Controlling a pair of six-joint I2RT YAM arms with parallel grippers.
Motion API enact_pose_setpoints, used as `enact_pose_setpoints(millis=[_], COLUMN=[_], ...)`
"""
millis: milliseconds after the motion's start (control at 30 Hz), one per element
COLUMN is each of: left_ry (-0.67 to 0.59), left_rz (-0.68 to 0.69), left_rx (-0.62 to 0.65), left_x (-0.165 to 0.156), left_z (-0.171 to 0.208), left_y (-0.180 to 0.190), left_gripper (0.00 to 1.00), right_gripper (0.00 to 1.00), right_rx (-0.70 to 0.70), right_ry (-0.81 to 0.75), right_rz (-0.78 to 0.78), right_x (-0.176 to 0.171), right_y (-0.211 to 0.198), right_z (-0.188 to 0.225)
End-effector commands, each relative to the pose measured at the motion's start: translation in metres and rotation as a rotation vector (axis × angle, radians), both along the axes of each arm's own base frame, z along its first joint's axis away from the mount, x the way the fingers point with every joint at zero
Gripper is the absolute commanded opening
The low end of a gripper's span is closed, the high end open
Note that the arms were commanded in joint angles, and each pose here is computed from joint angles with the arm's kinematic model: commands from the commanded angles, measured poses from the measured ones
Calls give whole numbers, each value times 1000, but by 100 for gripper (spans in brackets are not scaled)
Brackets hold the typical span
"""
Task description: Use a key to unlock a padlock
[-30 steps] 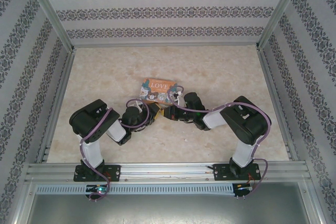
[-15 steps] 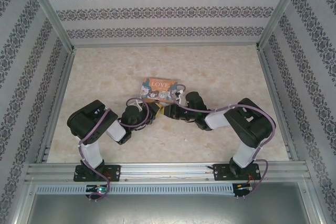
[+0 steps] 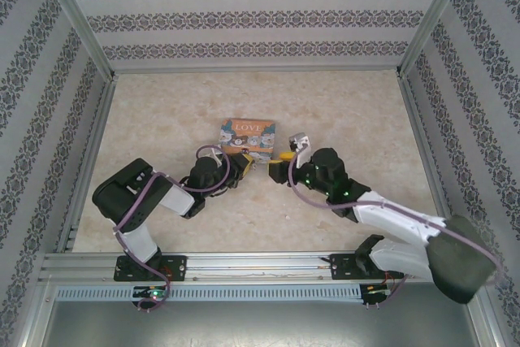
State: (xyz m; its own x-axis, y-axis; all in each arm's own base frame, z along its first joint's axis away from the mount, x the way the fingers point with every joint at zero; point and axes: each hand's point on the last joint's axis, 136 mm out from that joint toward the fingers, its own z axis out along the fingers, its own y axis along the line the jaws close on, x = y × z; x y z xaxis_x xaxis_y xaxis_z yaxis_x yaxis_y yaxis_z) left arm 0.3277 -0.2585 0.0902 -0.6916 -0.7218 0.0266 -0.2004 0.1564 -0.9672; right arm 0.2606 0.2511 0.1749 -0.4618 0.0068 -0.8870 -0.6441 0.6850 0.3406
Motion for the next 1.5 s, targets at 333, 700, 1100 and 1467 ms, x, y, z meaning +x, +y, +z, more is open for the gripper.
enact_pose_setpoints(millis=[333, 700, 1100, 1467], left_ry=[137, 309, 337, 345], left_rz=[1, 74, 84, 84], left_rx=[-44, 103, 73, 62], left_x=[-9, -28, -25, -22], left_z=[32, 42, 51, 51], left_y=[1, 28, 28, 28], left_gripper=[0, 0, 0, 0], right_gripper=[98, 96, 54, 39], right_rx=[-576, -686, -659, -697], right_ry=[-671, -798, -852, -844], right_rz=[220, 413, 540, 560], right_x=[-17, -12, -2, 2], right_y=[-16, 18, 62, 76], right_z=[4, -8, -1, -18])
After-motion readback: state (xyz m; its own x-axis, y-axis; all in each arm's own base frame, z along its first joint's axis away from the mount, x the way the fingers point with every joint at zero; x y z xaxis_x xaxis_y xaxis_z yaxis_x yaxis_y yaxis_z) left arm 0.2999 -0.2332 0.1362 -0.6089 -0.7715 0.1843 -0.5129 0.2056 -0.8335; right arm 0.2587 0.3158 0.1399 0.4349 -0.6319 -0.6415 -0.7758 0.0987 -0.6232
